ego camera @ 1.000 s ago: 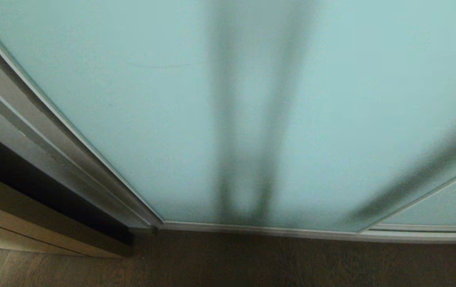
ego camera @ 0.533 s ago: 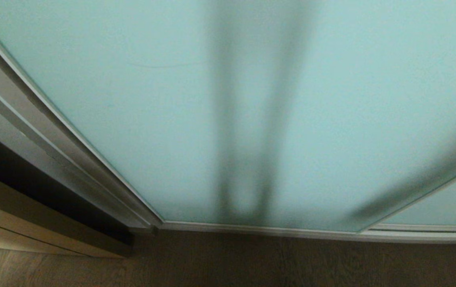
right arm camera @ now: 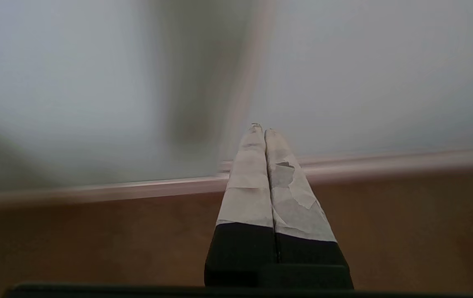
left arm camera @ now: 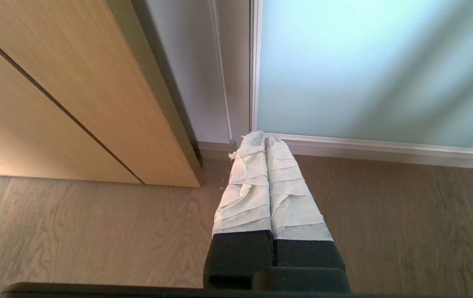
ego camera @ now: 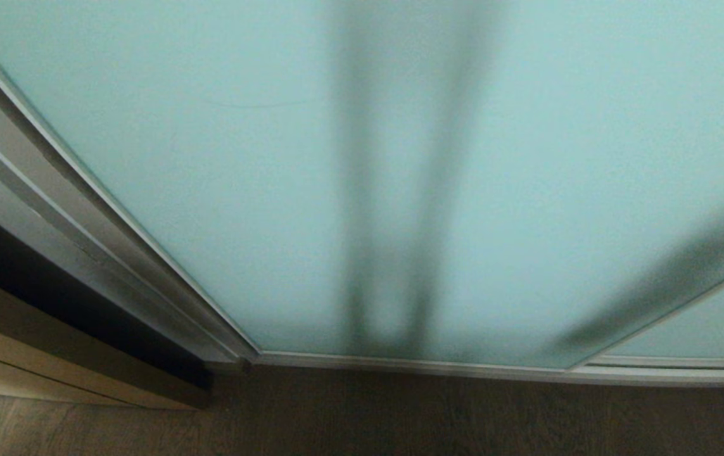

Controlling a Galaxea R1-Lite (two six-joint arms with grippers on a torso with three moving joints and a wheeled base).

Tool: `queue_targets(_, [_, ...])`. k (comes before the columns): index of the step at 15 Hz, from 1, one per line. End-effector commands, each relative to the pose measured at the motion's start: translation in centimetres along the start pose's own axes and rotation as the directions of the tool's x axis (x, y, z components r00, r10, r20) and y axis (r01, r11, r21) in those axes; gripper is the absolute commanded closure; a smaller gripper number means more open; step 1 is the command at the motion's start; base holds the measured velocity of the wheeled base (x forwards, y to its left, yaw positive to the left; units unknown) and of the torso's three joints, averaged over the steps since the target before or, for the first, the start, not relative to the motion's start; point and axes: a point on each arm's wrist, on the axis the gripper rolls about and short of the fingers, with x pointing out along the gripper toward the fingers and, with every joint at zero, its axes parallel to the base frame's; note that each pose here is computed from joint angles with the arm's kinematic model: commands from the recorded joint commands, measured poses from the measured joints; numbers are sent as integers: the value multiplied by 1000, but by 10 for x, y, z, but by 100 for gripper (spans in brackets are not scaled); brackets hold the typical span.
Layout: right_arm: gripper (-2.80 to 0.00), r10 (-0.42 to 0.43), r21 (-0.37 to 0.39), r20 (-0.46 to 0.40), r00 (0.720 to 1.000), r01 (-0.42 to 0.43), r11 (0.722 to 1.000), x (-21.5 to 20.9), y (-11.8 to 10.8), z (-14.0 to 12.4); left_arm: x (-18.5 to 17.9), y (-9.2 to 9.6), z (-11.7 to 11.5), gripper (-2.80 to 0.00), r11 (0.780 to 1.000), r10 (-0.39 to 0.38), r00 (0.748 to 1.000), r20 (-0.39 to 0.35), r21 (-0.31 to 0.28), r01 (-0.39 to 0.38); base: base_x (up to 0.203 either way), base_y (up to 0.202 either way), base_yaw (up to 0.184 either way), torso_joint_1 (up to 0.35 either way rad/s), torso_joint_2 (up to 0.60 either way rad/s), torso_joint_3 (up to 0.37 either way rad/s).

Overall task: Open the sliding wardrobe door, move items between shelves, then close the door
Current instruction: Open the door

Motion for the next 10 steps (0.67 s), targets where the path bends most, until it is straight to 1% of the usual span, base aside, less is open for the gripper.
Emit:
queue_targets(1, [0, 143, -14, -41, 989, -144, 989, 2, 5, -21, 0, 0, 0, 0, 1000, 0, 1000, -1, 0, 0, 0, 0, 0, 0, 0, 0])
queue_targets(2, [0, 209, -17, -29, 978, -209, 978, 2, 6, -21, 0, 0, 0, 0, 1000, 0, 1000, -1, 0, 0, 0, 0, 0, 0, 0, 0])
queue_targets(3, [0, 250, -29, -1, 968, -250, 968, 2, 7, -21, 0, 0, 0, 0, 1000, 1, 1000, -1, 0, -1, 0, 0, 0, 0, 0, 0])
queue_targets(7, [0, 252, -28, -7, 968, -252, 967, 2, 7, -24, 0, 0, 0, 0, 1000, 0, 1000, -1, 0, 0, 0, 0, 0, 0, 0, 0])
queue_targets(8, [0, 242, -31, -8, 970, -242, 970, 1, 7, -24, 0, 0, 0, 0, 1000, 1, 1000, -1, 0, -1, 0, 0, 0, 0, 0, 0])
queue_targets(10, [0, 184, -40, -14, 983, -185, 982, -1, 7, -26, 0, 0, 0, 0, 1000, 1, 1000, -1, 0, -1, 0, 0, 0, 0, 0, 0])
